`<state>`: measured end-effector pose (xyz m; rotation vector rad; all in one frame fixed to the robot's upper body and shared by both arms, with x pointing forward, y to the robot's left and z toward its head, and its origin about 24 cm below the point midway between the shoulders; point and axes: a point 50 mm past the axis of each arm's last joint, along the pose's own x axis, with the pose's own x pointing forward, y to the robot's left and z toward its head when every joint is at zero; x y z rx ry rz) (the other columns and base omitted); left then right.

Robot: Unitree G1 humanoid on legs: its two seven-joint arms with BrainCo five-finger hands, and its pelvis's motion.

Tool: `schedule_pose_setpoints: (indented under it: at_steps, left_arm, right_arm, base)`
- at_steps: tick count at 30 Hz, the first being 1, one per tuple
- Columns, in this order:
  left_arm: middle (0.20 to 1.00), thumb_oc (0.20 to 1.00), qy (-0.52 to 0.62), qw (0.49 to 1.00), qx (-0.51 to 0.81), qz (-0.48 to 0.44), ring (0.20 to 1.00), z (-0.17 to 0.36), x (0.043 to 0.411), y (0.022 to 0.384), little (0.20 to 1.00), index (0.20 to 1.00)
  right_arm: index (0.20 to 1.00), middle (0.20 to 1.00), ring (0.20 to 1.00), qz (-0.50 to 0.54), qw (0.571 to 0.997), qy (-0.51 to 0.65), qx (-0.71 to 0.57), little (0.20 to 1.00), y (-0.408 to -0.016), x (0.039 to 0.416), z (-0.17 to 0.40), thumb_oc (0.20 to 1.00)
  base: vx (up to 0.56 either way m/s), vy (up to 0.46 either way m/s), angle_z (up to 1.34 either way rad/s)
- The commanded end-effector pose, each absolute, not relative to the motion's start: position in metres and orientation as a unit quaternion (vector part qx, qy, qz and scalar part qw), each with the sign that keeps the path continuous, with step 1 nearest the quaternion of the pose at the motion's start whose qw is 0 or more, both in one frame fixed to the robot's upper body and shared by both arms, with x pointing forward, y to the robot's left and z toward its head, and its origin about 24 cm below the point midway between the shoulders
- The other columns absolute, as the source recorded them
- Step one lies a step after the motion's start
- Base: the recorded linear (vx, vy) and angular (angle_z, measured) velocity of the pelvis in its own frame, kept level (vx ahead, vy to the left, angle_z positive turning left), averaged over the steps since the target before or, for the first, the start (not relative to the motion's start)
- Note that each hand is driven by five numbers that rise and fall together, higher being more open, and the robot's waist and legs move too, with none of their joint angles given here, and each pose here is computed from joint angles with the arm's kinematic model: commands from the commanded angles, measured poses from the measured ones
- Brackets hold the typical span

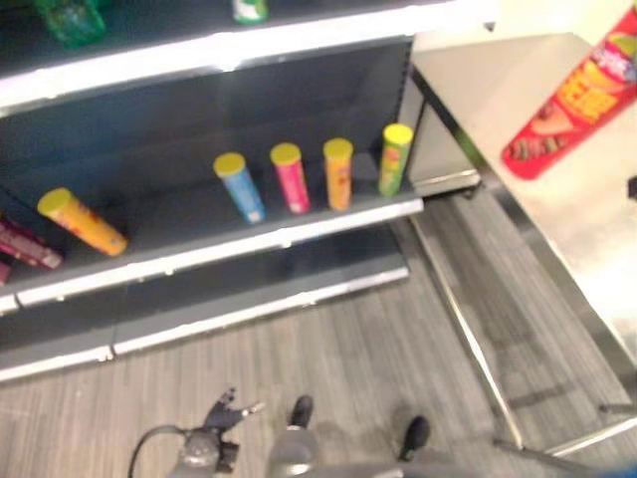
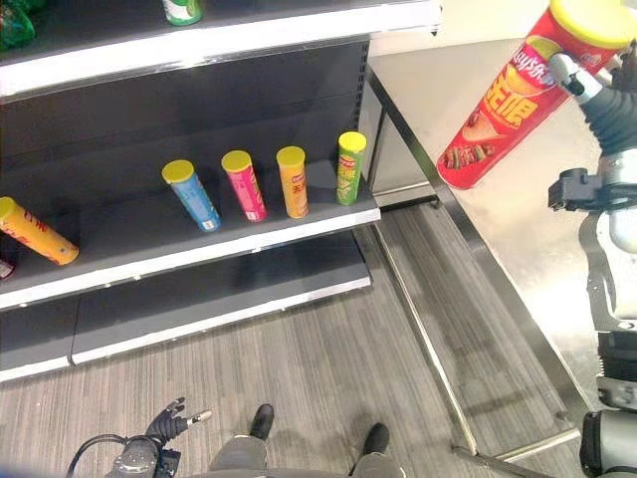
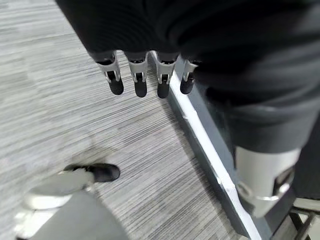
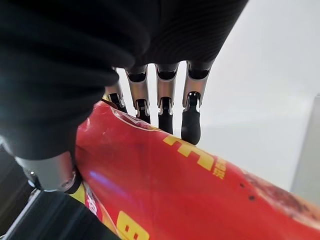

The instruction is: Put the goods on the table back onto the shelves and tidy them up.

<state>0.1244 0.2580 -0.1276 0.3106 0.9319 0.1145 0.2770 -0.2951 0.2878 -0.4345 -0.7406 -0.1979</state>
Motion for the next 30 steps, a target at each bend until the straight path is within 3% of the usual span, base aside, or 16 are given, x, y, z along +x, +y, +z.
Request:
schedule_pose_setpoints:
  at_steps: [1, 10, 17, 30]
  left_arm:
    - [1.0, 1.0, 0.415, 0.886, 0.183, 0.091, 1.0, -0.11, 0.142, 0.288, 1.0, 1.0]
    - [1.0, 1.0, 0.431, 0.882, 0.119, 0.147, 1.0, -0.117, 0.117, 0.292, 1.0, 1.0]
    - [1.0, 1.0, 0.424, 0.89, 0.081, 0.146, 1.0, -0.121, 0.119, 0.276, 1.0, 1.0]
    - [1.0, 1.0, 0.399, 0.897, 0.146, 0.12, 1.0, -0.108, 0.134, 0.284, 1.0, 1.0]
  right_arm:
    - [0.2, 0.2, 0.2, -0.085, 0.873, -0.431, -0.213, 0.2, -0.277, 0.27, 0.317, 0.2]
    - [0.2, 0.2, 0.2, -0.018, 0.876, -0.432, -0.215, 0.2, -0.251, 0.272, 0.311, 0.2]
    - [0.2, 0.2, 0.2, -0.007, 0.86, -0.445, -0.248, 0.2, -0.245, 0.265, 0.321, 0.2]
    - [0.2, 0.2, 0.2, -0.021, 0.894, -0.372, -0.25, 0.2, -0.256, 0.263, 0.273, 0.2]
  base:
    - [-0.24, 0.171, -0.56]
    - [-0.2, 0.025, -0.02]
    - [-0.21, 0.068, 0.79]
    - [-0.11, 0.47, 0.28]
